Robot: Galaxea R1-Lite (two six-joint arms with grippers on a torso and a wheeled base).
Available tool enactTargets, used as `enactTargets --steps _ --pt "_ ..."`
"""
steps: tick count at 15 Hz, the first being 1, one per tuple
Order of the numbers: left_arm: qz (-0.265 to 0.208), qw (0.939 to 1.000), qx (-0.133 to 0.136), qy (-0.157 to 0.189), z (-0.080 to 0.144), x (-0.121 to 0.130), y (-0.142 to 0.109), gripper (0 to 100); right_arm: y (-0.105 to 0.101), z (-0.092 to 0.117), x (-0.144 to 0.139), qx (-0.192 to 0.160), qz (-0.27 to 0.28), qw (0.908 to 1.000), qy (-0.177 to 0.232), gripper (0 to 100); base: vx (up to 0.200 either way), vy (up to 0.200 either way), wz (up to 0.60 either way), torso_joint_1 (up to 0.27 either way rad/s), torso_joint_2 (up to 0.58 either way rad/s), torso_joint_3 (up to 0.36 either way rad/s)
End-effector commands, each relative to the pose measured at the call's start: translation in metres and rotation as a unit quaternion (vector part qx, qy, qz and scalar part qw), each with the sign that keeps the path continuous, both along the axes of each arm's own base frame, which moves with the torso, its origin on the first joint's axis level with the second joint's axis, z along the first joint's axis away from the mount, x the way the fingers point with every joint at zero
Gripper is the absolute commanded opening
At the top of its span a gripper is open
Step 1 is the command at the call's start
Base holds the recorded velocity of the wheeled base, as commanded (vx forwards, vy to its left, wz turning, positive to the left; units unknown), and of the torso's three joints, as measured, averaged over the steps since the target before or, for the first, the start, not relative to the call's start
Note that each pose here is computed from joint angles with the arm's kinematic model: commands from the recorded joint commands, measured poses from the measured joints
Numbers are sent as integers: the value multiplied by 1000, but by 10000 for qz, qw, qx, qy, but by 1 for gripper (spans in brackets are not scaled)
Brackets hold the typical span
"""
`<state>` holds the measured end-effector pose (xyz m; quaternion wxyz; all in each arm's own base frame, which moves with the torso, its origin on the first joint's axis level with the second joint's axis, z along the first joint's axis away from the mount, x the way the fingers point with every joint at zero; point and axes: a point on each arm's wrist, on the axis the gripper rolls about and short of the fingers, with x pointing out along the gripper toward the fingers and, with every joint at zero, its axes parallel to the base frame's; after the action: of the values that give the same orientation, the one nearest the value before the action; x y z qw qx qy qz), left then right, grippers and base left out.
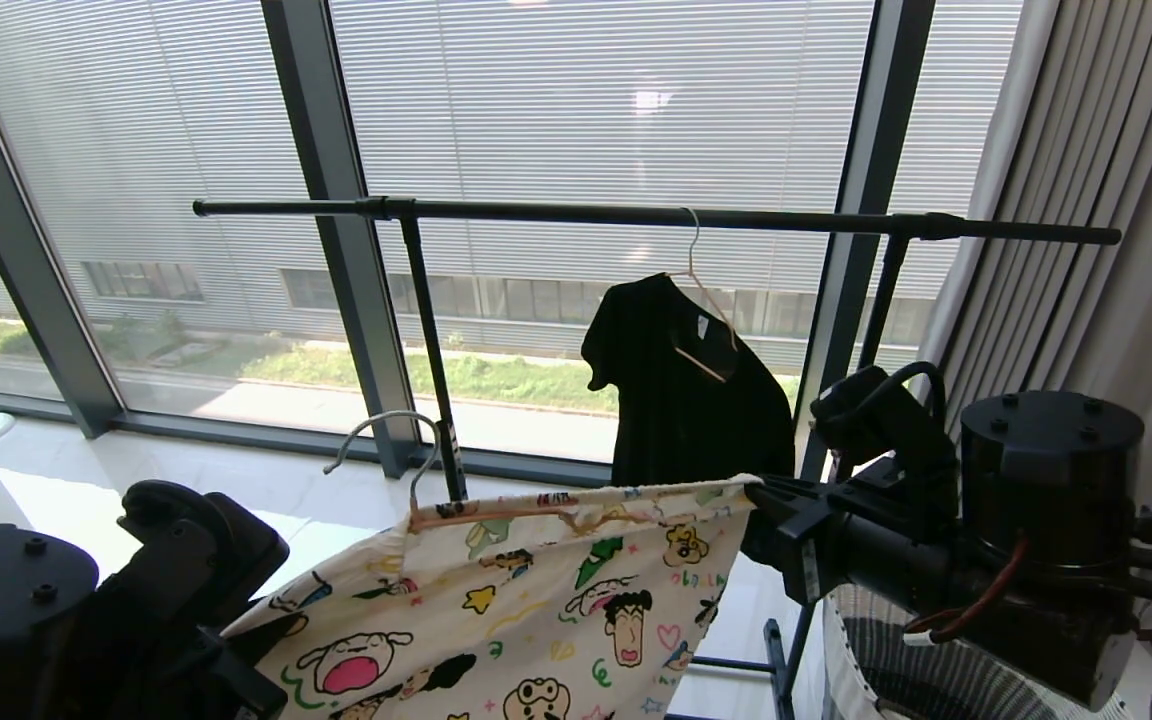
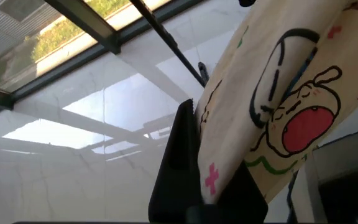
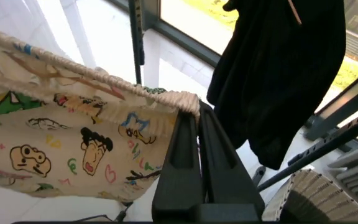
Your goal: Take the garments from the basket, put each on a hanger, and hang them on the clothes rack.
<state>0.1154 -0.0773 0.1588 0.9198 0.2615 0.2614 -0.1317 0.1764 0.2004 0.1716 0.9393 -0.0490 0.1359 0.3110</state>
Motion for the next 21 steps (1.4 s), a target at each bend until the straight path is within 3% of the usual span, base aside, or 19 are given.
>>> enactTargets --steps 1,4,8,10,13,15,17,21 --pt "58 9999 -128 -23 0 4 -4 0 -12 23 -15 277 203 9991 -248 100 0 0 0 0 0 0" --pt "8 9989 -377 -265 5 7 -8 0 -13 30 -27 163 639 9965 -508 100 0 0 0 0 0 0" --pt "-672 9960 -483 -331 7 -5 -24 0 -13 27 -31 -293 1279 9897 -579 100 0 0 0 0 0 0" --pt "-1122 9927 -361 -248 2 -13 -32 0 -12 26 -32 -779 1861 9775 -612 100 0 0 0 0 0 0" --pt "-1516 9881 -218 -150 -2 -19 -44 0 -5 28 -41 -1303 2793 9500 -494 100 0 0 0 0 0 0" --pt "-1722 9849 -150 -127 -3 -22 -49 0 4 23 -45 -1624 3096 9365 -284 100 0 0 0 0 0 0" --pt "-1830 9830 -78 -95 -5 -24 -52 0 15 16 -46 -1793 3238 9289 -116 100 0 0 0 0 0 0" --pt "-1849 9827 -85 -93 -5 -24 -54 0 38 2 -37 -1969 3328 9222 78 100 0 0 0 0 0 0"
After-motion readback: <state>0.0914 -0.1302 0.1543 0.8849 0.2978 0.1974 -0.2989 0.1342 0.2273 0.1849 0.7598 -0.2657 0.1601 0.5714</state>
